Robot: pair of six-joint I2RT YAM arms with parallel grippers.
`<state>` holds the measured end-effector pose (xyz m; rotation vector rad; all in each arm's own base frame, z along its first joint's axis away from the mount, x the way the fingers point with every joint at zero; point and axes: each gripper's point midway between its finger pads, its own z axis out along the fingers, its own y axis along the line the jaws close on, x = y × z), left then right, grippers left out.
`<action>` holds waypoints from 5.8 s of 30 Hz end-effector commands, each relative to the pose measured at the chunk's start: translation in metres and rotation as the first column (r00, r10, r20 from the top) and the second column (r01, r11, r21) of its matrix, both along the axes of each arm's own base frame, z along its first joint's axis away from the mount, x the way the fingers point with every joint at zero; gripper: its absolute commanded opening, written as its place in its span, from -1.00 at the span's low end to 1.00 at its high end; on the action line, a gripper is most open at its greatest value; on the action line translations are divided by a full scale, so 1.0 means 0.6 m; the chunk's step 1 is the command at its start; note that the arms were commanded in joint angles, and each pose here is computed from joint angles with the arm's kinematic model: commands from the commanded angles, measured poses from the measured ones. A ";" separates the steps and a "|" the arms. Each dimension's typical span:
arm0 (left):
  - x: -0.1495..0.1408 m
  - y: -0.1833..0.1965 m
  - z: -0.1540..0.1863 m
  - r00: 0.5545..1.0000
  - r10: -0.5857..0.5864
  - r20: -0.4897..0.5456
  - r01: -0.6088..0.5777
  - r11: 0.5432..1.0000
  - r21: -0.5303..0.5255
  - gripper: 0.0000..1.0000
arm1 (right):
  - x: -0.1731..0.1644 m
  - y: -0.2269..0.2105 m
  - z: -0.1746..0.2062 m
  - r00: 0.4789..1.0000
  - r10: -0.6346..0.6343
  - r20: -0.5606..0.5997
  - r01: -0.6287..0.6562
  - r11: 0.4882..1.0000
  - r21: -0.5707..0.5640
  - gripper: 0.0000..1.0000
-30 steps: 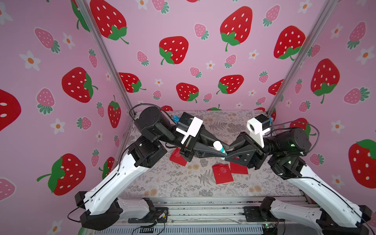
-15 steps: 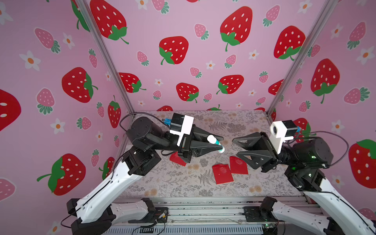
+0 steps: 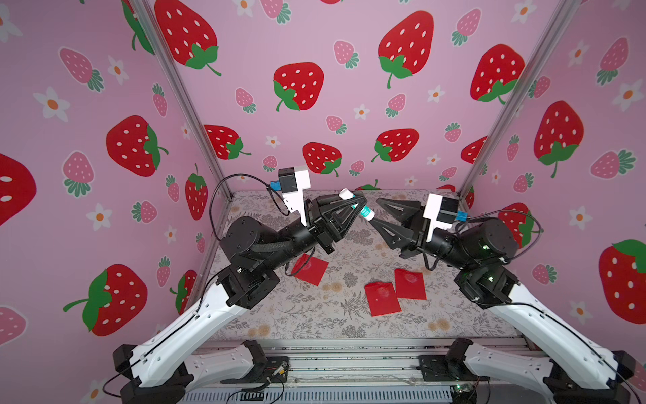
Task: Seal the envelope with a glue stick
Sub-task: Unscrew the glue stick.
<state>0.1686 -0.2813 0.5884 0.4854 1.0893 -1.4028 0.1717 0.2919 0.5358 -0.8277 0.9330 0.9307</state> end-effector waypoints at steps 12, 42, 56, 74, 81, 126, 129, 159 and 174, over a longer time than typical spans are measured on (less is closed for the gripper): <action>0.001 0.021 0.027 0.999 0.035 -0.002 -0.035 0.997 -0.071 -1.00 | -0.035 0.001 0.063 0.986 0.073 0.153 -0.082 0.995 0.052 -0.08; -0.090 -0.017 0.043 0.935 -0.191 0.300 0.165 0.980 0.108 -1.00 | -0.080 -0.007 0.071 0.910 0.367 -0.192 -0.342 0.928 0.151 -1.00; -0.298 0.031 -0.011 0.314 -0.820 0.478 0.622 0.558 0.549 -1.00 | -0.239 -0.031 -0.003 0.606 0.716 -0.346 -0.766 0.642 -0.014 -1.00; -0.128 -0.019 0.028 0.880 -0.276 0.386 0.190 0.950 0.246 -1.00 | -0.124 -0.089 0.056 0.984 0.174 -0.037 -0.169 0.979 0.113 0.14; -0.071 -0.014 0.040 0.969 -0.149 0.199 0.131 0.986 0.100 -1.00 | -0.099 -0.077 0.084 0.993 0.062 0.097 -0.072 0.992 0.105 0.13; -0.234 -0.014 -0.007 0.590 -0.649 0.480 0.497 0.761 0.417 -1.00 | -0.176 -0.037 0.046 0.774 0.596 -0.214 -0.568 0.803 0.183 -1.00; -0.279 0.012 -0.022 0.413 -0.783 0.465 0.598 0.619 0.509 -1.00 | -0.201 -0.033 0.025 0.703 0.672 -0.232 -0.658 0.739 0.144 -1.00; -0.050 -0.024 0.001 0.984 -0.141 0.108 0.120 0.976 0.184 -1.00 | -0.099 -0.066 0.061 0.998 0.035 0.054 -0.042 0.989 0.145 -0.03; -0.027 -0.025 0.001 0.994 -0.097 0.042 0.089 0.983 0.158 -1.00 | -0.032 -0.014 0.034 0.993 -0.101 0.064 0.099 0.994 0.035 -0.24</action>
